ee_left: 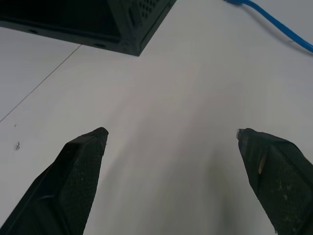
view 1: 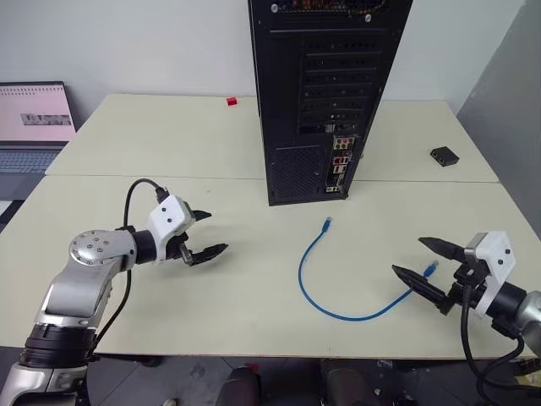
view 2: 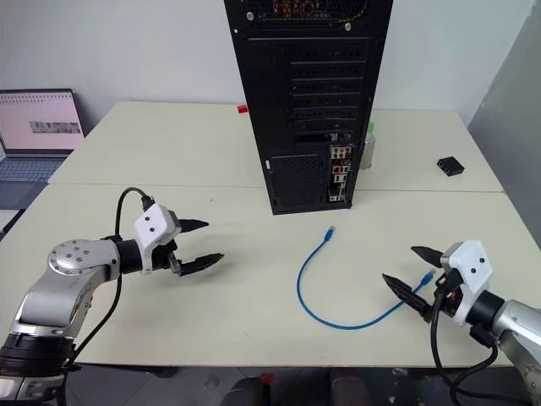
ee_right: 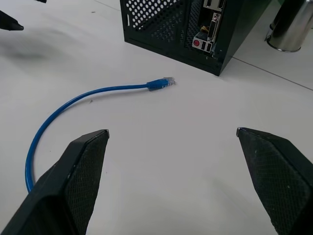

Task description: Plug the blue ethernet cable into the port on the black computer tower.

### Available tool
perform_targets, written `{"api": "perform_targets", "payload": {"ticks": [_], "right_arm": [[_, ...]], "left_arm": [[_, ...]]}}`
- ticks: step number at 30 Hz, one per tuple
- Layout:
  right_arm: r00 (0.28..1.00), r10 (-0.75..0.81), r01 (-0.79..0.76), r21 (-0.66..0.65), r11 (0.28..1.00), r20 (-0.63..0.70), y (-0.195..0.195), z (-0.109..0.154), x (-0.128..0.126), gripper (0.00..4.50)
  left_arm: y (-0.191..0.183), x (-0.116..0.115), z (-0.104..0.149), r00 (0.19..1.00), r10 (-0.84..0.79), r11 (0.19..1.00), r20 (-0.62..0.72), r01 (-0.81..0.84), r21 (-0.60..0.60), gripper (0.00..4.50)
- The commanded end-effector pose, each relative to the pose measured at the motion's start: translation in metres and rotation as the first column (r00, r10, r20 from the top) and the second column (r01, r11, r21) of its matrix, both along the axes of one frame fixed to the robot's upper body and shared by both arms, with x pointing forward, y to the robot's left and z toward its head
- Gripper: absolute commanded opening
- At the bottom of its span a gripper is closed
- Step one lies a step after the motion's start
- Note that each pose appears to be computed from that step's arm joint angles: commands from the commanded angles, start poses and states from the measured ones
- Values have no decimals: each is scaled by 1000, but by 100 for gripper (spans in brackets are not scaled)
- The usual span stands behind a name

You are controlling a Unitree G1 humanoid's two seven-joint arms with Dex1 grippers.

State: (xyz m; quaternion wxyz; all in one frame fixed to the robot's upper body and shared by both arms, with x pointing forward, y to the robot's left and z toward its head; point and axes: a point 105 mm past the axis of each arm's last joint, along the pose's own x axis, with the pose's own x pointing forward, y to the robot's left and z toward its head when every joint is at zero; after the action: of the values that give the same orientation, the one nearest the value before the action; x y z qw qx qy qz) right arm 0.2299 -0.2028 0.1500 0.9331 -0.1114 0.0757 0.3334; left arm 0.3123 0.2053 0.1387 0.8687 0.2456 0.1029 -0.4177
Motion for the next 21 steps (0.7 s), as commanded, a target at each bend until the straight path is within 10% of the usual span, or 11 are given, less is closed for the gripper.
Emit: {"api": "perform_targets", "payload": {"ticks": [1,21], "right_arm": [[1000,23,-23,-20,1000,19,4,6,-2,441],[998,62,-58,124,991,-28,71,-7,18,441]], "left_arm": [[-11,-4,12,996,-59,998,71,60,-13,450],[-30,-8,3,990,-131,991,48,132,-9,450]]}}
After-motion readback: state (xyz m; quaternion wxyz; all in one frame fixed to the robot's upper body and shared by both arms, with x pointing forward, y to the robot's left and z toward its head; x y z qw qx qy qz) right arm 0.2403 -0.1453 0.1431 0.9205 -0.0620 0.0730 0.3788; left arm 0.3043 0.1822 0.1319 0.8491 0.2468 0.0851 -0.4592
